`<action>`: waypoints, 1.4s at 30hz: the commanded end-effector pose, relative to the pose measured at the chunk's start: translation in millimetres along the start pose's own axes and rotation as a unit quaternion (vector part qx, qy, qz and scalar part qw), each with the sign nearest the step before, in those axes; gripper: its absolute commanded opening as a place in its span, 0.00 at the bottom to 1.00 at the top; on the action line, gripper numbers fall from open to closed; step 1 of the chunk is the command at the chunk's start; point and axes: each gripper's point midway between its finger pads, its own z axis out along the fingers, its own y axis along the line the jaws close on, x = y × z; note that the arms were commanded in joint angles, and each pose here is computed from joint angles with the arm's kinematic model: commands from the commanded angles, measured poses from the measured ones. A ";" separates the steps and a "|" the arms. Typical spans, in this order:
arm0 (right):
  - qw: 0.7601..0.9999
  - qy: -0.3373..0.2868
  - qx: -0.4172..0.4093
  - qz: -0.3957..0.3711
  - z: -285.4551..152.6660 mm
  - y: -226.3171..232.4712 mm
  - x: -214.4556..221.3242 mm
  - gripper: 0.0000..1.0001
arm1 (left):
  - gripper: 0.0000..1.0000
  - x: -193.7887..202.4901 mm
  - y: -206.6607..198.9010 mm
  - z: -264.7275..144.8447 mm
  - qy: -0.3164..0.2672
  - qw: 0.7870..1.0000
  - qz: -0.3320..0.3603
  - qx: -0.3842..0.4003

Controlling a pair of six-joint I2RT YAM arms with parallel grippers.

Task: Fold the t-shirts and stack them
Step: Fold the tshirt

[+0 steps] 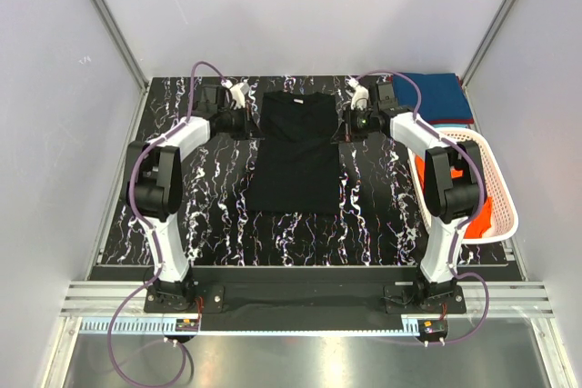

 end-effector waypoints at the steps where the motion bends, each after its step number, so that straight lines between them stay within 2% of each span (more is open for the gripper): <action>1: 0.999 -0.026 0.033 -0.001 -11.1 -4.1 -12.5 0.00 | 0.00 -27.3 -17.9 0.0 -0.046 0.998 0.018 0.032; 5: 0.997 -0.027 0.072 0.012 -5.7 -22.0 -10.2 0.00 | 0.00 -31.9 -16.8 13.3 -0.046 0.998 0.011 0.052; 11: 0.992 -0.022 0.121 0.022 8.4 -51.4 -4.9 0.00 | 0.00 -31.4 8.2 44.7 -0.030 0.999 -0.019 0.038; 15: 0.992 -0.021 0.123 0.019 18.6 -59.2 -7.2 0.01 | 0.00 -38.4 18.7 52.2 -0.035 0.999 -0.022 0.017; 20: 0.994 -0.026 0.107 0.010 28.9 -58.7 -20.4 0.05 | 0.00 -44.4 27.2 49.4 -0.045 0.999 -0.011 -0.016; 25: 0.995 -0.036 0.097 0.003 28.6 -53.6 -30.3 0.00 | 0.00 -52.2 35.0 34.3 -0.071 0.996 -0.002 -0.062; 33: 0.994 -0.050 0.101 -0.008 15.6 -46.2 -37.2 0.00 | 0.00 -65.8 30.8 11.7 -0.097 0.992 0.003 -0.078; 42: 0.994 -0.052 0.092 -0.005 19.6 -45.6 -41.1 0.00 | 0.00 -56.4 43.7 18.9 -0.082 0.992 -0.016 -0.089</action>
